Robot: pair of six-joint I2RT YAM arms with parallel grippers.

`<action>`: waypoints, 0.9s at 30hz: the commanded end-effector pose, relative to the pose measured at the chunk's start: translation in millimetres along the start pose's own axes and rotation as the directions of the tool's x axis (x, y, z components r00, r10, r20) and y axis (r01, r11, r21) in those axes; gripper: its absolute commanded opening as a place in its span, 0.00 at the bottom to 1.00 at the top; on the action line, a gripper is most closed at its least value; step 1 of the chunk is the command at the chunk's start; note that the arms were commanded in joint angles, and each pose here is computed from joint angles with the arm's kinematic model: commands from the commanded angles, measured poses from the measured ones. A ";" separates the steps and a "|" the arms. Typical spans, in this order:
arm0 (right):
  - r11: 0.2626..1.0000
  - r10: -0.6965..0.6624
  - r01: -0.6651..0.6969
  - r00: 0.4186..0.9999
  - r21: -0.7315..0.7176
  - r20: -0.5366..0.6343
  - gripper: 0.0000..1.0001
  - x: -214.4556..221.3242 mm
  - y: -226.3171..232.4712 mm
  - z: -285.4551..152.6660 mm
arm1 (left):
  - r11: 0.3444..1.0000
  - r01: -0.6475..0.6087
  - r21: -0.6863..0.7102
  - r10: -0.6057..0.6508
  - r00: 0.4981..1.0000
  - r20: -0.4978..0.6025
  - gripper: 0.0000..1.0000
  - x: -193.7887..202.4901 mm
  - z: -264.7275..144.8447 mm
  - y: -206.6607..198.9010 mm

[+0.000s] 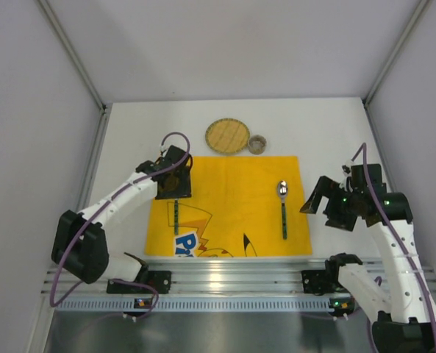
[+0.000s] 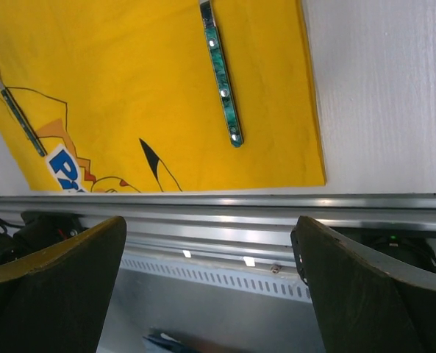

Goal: Set the dinner table for one person

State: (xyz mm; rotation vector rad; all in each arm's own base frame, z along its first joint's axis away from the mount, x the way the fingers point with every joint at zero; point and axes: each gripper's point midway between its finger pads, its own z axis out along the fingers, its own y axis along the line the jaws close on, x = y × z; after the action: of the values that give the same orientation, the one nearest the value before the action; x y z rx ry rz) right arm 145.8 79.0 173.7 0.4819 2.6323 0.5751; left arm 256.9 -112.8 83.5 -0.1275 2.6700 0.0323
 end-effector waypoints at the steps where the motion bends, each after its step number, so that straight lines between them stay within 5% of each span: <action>1: 0.999 -0.036 0.035 0.999 0.015 0.041 1.00 -12.6 2.4 -2.9 | 0.999 -0.039 -0.019 0.041 0.994 0.105 0.71 -50.3 -18.8 -5.8; 7: 0.998 -0.055 0.055 0.998 0.011 0.035 1.00 -28.1 9.0 3.9 | 0.979 -0.018 0.203 -0.024 0.979 0.203 0.72 -165.4 -8.6 -71.5; 14: 0.997 -0.066 0.065 0.998 0.035 0.024 1.00 -48.1 11.5 13.0 | 0.822 0.239 0.516 -0.288 0.957 0.015 0.67 -239.3 106.8 -121.2; 16: 0.996 -0.067 0.065 0.997 0.063 0.035 1.00 -56.0 8.5 12.8 | 0.781 0.268 0.565 -0.339 0.941 0.023 0.65 -269.8 112.4 -124.1; 20: 0.992 -0.056 0.051 0.998 0.113 0.036 1.00 -66.0 -1.1 17.0 | 0.732 0.330 0.597 -0.370 0.927 -0.058 0.63 -279.0 163.4 -127.7; 27: 0.989 -0.018 0.021 1.000 0.146 -0.020 1.00 -87.7 -6.4 47.1 | 0.614 0.364 0.700 -0.394 0.910 -0.127 0.50 -280.3 192.5 -137.3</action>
State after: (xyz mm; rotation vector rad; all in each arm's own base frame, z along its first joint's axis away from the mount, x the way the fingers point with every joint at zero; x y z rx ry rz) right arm 210.4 56.9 149.9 0.5161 2.7696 0.3911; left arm 606.8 -200.2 48.8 -0.4612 2.3581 -0.9929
